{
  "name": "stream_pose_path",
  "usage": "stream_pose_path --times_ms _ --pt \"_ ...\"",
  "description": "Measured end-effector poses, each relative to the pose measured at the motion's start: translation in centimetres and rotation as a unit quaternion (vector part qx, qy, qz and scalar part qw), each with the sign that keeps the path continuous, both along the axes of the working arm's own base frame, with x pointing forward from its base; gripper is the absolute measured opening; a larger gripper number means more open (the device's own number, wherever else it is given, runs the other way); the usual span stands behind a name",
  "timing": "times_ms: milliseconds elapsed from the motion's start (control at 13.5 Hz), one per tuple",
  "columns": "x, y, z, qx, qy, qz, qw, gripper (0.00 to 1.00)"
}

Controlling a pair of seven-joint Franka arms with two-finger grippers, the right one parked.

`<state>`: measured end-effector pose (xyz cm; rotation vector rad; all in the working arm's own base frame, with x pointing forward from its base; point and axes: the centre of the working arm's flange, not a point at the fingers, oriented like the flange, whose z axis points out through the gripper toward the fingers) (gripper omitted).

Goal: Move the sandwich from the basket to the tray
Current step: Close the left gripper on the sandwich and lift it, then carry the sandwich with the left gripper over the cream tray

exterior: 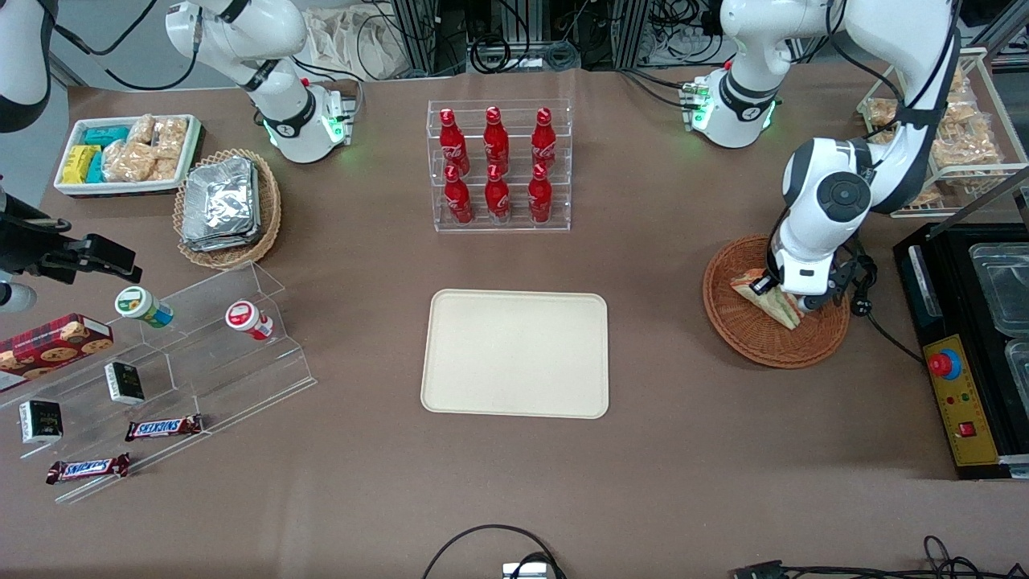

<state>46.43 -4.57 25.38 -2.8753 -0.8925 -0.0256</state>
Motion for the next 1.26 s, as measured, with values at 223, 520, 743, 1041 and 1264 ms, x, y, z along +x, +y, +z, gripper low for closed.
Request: stream_pose_path --times_ms 223,520,743,1041,1264 --pt "0.2 0.3 3.0 0.017 0.008 -0.057 0.9982 0.17" --pt "0.4 -0.2 6.4 0.028 0.01 -0.138 0.99 0.17" --pt "0.7 -4.1 7.3 0.026 0.001 -0.195 0.9804 0.17" --pt "1.0 -9.2 9.4 0.012 -0.01 -0.291 0.9565 0.17" --pt "1.6 -12.5 11.8 -0.013 0.009 -0.364 0.9313 0.17"
